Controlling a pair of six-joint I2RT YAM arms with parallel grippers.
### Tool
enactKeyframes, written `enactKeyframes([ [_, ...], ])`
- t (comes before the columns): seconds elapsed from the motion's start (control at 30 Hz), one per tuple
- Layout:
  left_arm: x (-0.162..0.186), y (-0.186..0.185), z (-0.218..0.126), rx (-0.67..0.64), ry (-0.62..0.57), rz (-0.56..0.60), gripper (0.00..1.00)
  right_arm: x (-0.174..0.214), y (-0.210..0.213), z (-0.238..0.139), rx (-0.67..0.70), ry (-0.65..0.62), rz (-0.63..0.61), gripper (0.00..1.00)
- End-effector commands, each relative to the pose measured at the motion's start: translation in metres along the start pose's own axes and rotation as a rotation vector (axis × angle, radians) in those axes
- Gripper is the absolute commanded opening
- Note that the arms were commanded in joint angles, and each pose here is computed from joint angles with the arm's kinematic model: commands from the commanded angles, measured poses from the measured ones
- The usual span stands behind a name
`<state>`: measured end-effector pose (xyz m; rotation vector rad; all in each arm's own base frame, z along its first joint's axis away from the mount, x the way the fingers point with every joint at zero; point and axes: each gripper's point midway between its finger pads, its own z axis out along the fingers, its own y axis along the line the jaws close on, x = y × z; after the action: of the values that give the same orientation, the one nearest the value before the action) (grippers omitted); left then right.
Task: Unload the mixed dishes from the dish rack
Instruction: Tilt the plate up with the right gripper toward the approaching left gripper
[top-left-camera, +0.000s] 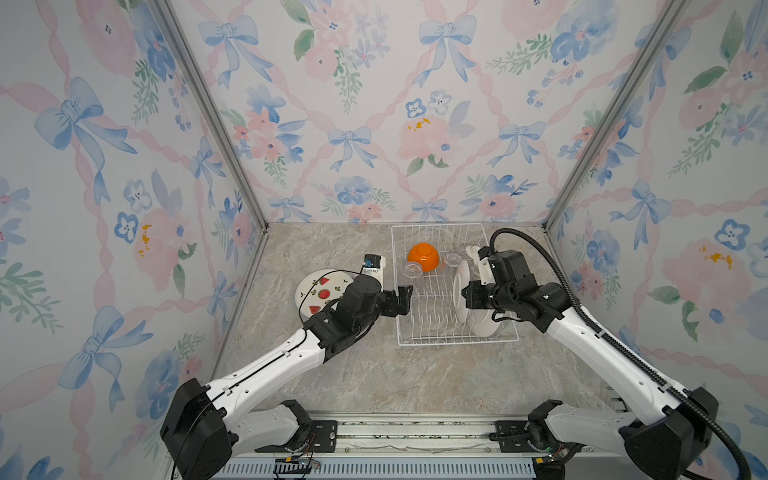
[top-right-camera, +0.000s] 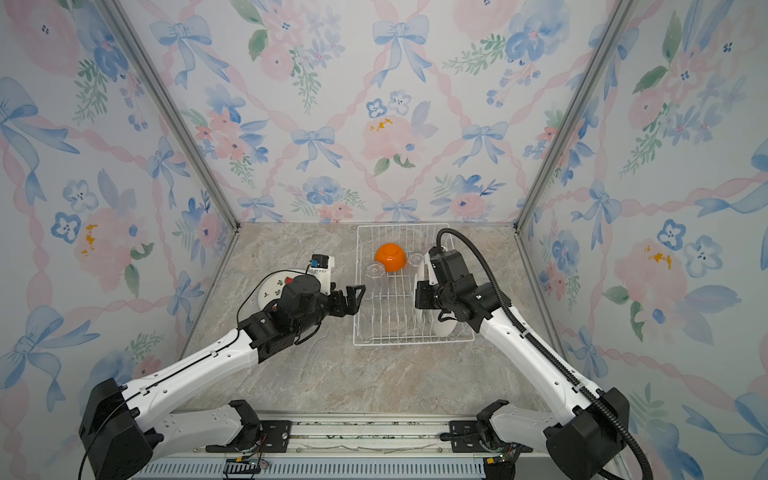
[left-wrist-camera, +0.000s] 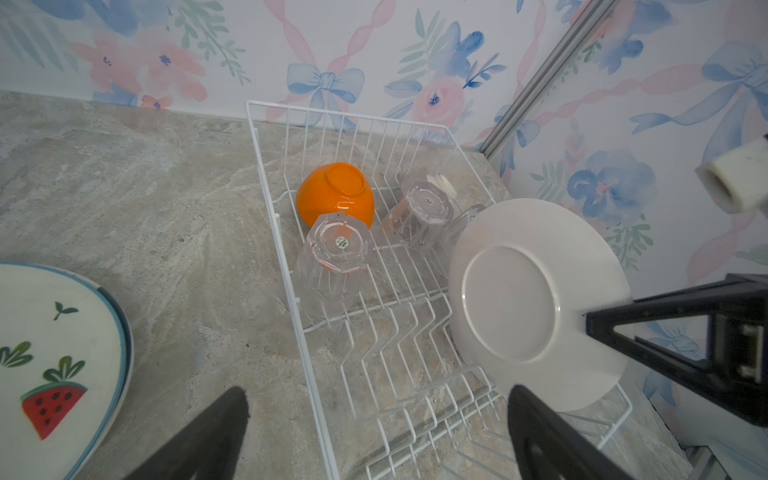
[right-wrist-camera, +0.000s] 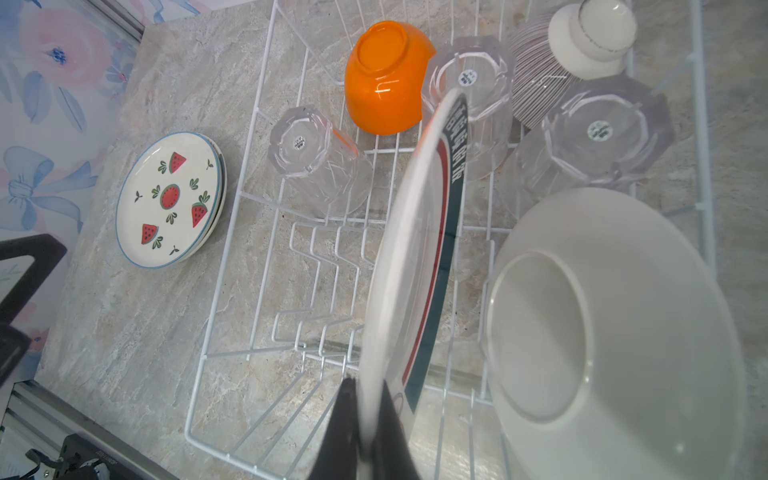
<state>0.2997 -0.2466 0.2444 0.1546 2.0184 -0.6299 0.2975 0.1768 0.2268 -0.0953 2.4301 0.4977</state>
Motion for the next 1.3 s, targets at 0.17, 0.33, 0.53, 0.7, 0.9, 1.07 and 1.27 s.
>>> enactKeyframes([
  [0.17,-0.011,-0.027,-0.014,0.091,-0.156,0.113,0.98,-0.030,0.001,-0.034,0.009,-0.136,0.036,0.00],
  [0.33,-0.004,-0.048,-0.012,0.130,-0.181,0.181,0.98,-0.040,0.009,-0.038,-0.018,-0.158,0.045,0.00],
  [0.53,0.001,-0.079,-0.013,0.171,-0.213,0.240,0.98,-0.053,0.019,-0.044,-0.054,-0.190,0.051,0.00],
  [0.7,0.006,-0.095,-0.010,0.202,-0.224,0.242,0.98,-0.063,0.025,-0.047,-0.078,-0.217,0.074,0.00],
  [0.9,0.012,-0.114,0.004,0.234,-0.219,0.229,0.98,-0.073,0.040,-0.055,-0.153,-0.239,0.103,0.00],
  [1.07,0.011,-0.132,0.013,0.253,-0.232,0.235,0.98,-0.074,0.043,-0.060,-0.171,-0.246,0.121,0.00],
  [1.27,0.013,-0.147,0.025,0.273,-0.233,0.254,0.94,-0.074,0.045,-0.069,-0.203,-0.272,0.145,0.00],
])
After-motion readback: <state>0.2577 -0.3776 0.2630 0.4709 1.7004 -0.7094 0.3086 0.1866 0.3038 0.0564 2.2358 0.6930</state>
